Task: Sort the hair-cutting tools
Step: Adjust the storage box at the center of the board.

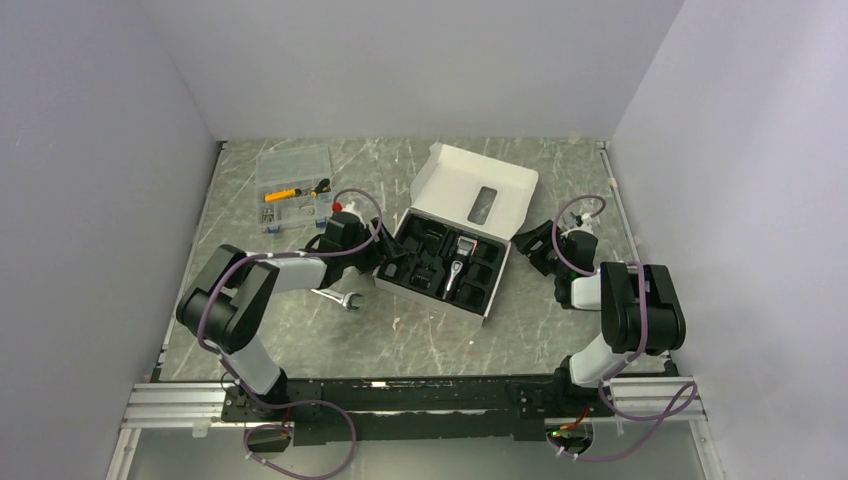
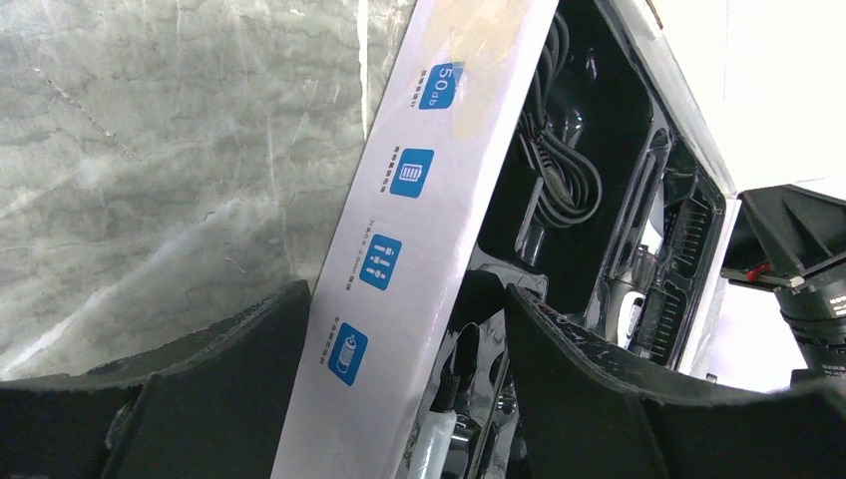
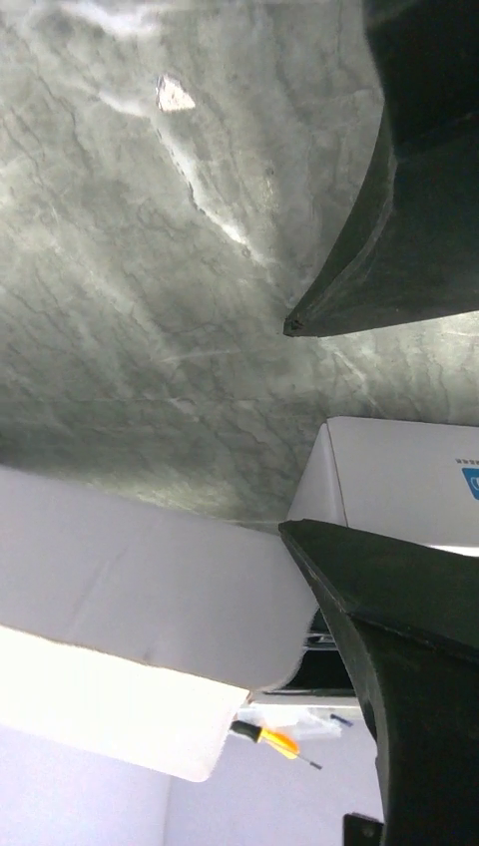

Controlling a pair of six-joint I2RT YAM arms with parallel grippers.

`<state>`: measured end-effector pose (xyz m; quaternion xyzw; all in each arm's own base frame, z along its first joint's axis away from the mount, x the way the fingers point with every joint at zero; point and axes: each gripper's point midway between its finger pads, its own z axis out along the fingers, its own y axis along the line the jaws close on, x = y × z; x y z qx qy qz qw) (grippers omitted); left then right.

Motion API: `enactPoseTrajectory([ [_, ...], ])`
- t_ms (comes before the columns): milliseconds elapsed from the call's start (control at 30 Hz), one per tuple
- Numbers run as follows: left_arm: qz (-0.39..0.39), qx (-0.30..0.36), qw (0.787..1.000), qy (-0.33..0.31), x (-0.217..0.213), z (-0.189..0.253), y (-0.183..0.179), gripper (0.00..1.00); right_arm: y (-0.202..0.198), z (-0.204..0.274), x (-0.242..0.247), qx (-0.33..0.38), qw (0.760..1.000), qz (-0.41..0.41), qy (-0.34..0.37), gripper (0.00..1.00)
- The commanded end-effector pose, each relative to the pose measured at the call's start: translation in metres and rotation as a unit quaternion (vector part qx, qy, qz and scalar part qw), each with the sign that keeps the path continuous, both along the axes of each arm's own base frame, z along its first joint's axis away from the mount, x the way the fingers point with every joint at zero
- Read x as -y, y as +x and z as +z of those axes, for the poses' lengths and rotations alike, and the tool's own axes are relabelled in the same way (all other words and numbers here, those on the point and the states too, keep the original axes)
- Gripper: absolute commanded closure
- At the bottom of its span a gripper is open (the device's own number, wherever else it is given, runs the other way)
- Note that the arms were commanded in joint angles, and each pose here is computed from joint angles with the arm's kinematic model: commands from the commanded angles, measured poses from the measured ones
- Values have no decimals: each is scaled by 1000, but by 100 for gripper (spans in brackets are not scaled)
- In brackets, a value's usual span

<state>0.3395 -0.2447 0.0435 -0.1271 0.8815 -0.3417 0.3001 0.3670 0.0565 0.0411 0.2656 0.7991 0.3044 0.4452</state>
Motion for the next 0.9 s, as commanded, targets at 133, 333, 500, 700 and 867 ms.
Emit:
enactPoseTrajectory([
  [133, -4, -93, 993, 77, -32, -48, -48, 24, 11, 32, 13, 56, 995, -48, 70, 10],
  [333, -6, -91, 993, 74, -31, -46, -49, 24, 7, 61, 5, 104, 987, -35, 119, 0],
  [500, -7, -91, 993, 73, -30, -46, -49, 25, 12, 91, 2, 148, 979, -24, 139, 0],
  [700, -9, -91, 993, 73, -30, -47, -49, 25, 27, 109, -6, 176, 968, 7, 178, 0],
  [867, -14, -90, 993, 70, -26, -44, -47, 25, 44, 86, -9, 128, 976, 19, 176, 0],
])
